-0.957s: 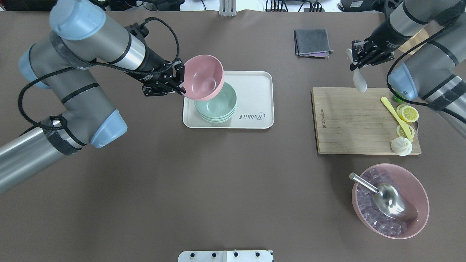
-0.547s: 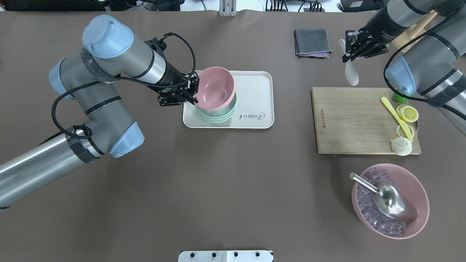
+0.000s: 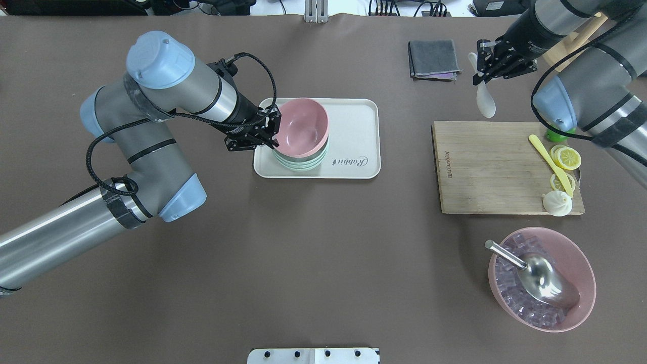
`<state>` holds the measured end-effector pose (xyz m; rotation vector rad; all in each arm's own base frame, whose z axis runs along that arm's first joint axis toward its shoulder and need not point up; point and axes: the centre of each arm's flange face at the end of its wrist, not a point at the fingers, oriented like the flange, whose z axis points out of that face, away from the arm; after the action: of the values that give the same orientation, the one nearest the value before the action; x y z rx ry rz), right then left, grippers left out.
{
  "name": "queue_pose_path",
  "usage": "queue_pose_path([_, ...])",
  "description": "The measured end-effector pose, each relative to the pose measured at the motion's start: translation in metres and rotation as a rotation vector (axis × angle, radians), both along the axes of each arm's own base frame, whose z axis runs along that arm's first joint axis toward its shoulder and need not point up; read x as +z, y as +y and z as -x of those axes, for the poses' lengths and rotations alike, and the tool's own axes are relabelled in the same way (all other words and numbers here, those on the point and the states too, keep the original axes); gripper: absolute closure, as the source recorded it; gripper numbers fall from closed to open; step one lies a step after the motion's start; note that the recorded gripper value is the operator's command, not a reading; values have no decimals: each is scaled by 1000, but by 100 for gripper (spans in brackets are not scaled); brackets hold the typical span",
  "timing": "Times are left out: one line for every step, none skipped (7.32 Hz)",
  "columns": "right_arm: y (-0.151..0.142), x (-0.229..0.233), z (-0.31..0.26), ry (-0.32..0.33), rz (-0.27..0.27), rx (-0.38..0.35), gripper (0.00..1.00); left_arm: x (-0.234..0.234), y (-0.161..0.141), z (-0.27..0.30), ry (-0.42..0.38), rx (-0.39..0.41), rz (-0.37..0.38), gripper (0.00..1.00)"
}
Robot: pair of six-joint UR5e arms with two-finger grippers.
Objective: Stack pink bowl on green and place spoon
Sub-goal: 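Lower the pink bowl onto the green bowls while the right gripper lifts the spoon, then place the spoon into the pink bowl with the right gripper while the left withdraws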
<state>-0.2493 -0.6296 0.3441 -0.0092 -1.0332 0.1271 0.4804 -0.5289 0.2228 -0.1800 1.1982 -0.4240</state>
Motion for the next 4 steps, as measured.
queue_pose_path([0, 0, 0, 0, -1, 0, 100, 0, -1, -1, 3, 3, -14, 2])
queue_pose_path([0, 0, 0, 0, -2, 0, 100, 1, -3, -3, 13, -1, -54, 1])
queue_pose_path([0, -1, 0, -1, -2, 0, 100, 3, -5, -4, 21, -15, -98, 2])
queue_pose_path([0, -2, 0, -2, -3, -1, 100, 5, -5, -6, 23, -25, -123, 2])
